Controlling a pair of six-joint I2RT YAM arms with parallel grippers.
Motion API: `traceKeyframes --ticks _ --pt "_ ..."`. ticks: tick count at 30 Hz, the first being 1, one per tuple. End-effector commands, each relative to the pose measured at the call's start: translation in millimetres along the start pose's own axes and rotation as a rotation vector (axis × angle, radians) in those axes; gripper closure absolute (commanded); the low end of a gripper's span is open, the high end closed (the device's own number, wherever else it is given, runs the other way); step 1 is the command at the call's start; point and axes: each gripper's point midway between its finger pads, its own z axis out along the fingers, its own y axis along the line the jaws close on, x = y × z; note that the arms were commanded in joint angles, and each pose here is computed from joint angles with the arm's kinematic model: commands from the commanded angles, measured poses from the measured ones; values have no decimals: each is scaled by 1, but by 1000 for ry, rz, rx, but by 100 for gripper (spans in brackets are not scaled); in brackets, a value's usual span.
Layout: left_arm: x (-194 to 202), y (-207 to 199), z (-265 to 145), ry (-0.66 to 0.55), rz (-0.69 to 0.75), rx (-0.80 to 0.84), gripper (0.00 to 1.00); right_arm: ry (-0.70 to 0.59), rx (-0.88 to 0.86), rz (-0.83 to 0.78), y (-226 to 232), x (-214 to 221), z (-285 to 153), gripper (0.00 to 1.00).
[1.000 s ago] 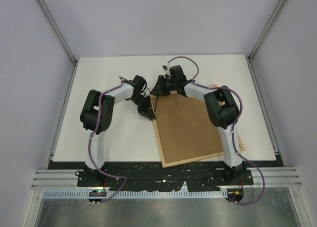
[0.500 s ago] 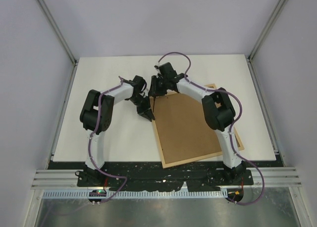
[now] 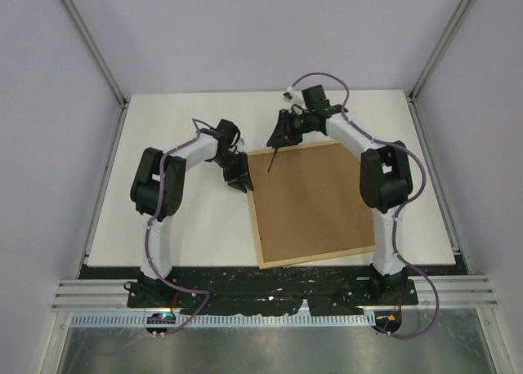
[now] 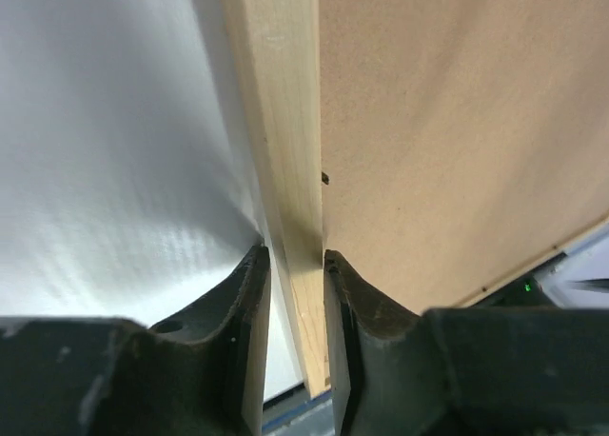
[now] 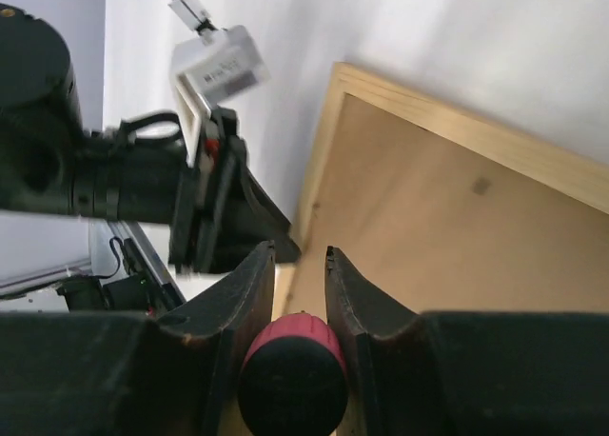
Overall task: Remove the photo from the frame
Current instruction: Release the photo frame item from the photo frame, then adjust the photo frame at the center of the board.
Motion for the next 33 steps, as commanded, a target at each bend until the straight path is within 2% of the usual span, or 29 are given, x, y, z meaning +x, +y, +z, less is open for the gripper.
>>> traceKeyframes --ticks 1,2,7,10,13,27,33 --pt "-58 0 -30 -210 114 -50 64 -182 -61 -165 6 -43 -126 92" --pt "-63 -1 -33 -220 119 -55 62 -225 -4 -174 -19 -50 -148 92" --pt "-79 -7 -36 -222 148 -62 56 -307 308 -160 -125 -33 -230 92" --pt "-84 -6 -31 -216 142 -64 55 -322 514 -173 -173 -21 -270 92" --pt "-83 -8 -26 -188 131 -64 55 -270 688 -216 -208 -2 -297 92" --pt "-59 -8 -10 -123 129 -67 55 -143 726 -199 -237 40 -294 92" --pt "-57 -4 -5 -116 134 -95 60 -115 741 -196 -245 49 -291 92"
